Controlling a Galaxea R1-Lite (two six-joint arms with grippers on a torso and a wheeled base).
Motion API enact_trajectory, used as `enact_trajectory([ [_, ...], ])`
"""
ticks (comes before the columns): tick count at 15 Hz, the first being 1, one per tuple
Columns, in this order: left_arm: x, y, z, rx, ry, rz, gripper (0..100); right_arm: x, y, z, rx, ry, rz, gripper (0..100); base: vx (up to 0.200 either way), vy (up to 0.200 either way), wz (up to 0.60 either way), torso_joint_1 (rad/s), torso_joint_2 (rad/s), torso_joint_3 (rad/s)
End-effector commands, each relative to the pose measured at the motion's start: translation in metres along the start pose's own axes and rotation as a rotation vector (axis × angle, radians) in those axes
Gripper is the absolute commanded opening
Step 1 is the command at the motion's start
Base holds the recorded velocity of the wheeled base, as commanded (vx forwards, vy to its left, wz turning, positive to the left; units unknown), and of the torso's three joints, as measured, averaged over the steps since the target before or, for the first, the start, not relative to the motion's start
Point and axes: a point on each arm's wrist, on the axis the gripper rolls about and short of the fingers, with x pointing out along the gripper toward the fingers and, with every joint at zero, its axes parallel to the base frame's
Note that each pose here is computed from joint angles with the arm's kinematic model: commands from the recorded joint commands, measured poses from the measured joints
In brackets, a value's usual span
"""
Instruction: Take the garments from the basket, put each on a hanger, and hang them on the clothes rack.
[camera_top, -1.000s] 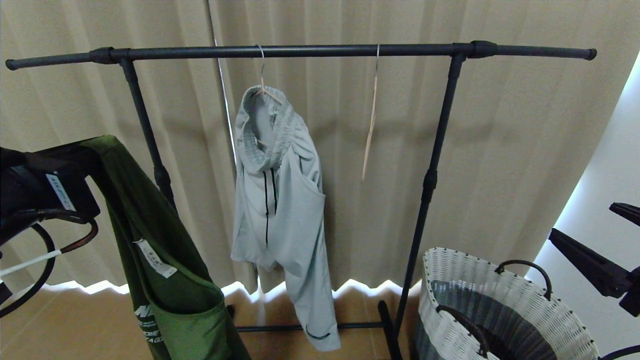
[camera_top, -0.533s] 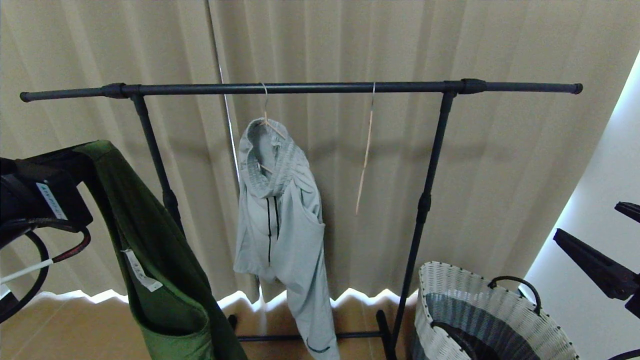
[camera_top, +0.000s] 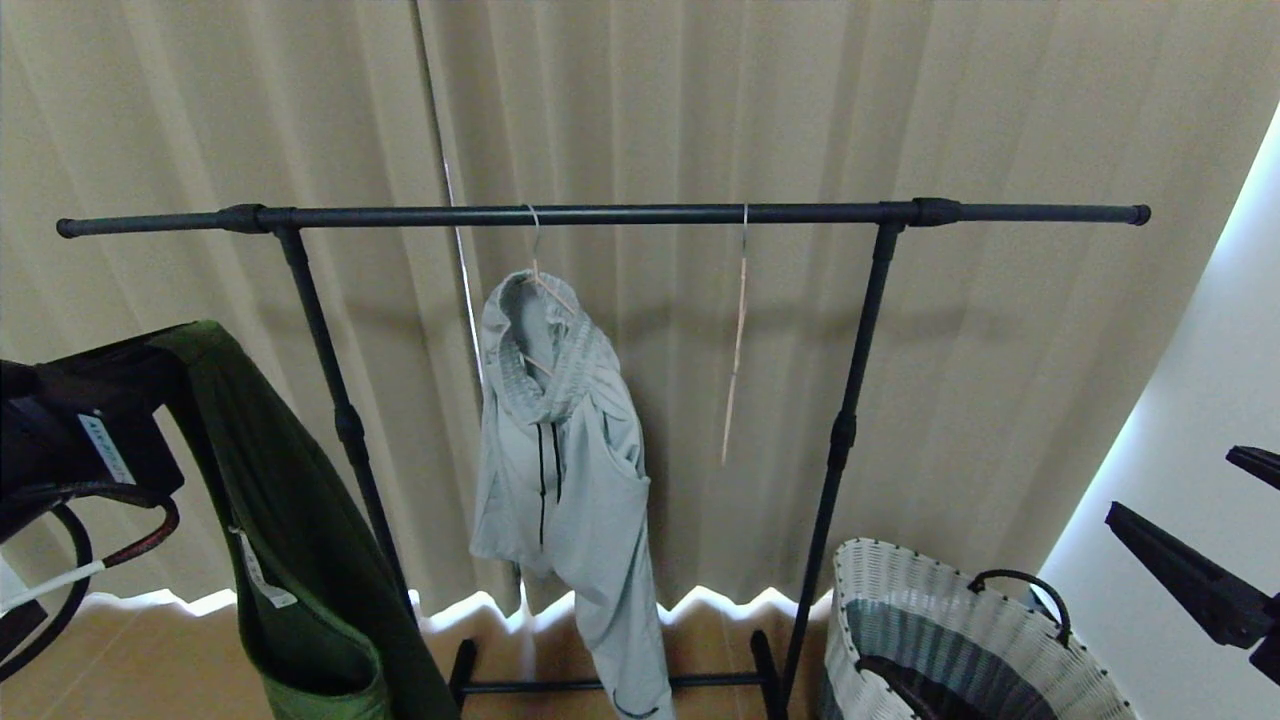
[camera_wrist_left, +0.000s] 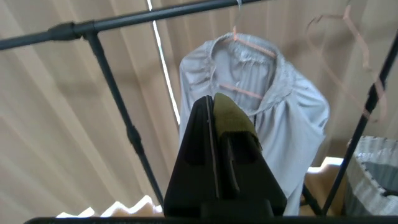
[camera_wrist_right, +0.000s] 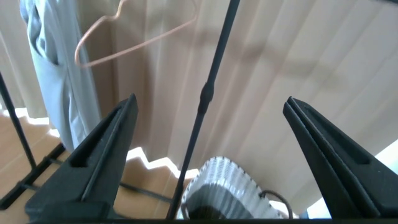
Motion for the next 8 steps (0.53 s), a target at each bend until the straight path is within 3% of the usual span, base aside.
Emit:
enact_trajectory([
  [1,0.0,0.002,-0.002,0.003,0.005,0.015,0,-0.009,0.002,-0.007,-0.002,-0.006,0.0,100,0.0,0.0,0.0,0.0,0.0,0.0],
  [4,0.003,0.008,-0.009,0.028,0.04,0.059,0,-0.011,0.001,-0.005,-0.003,-0.024,0.0,100,0.0,0.0,0.0,0.0,0.0,0.0],
  [8,0.001,0.008,-0.009,0.028,0.028,0.027,0,-0.014,0.003,-0.015,0.005,0.004,0.009,100,0.0,0.0,0.0,0.0,0.0,0.0],
])
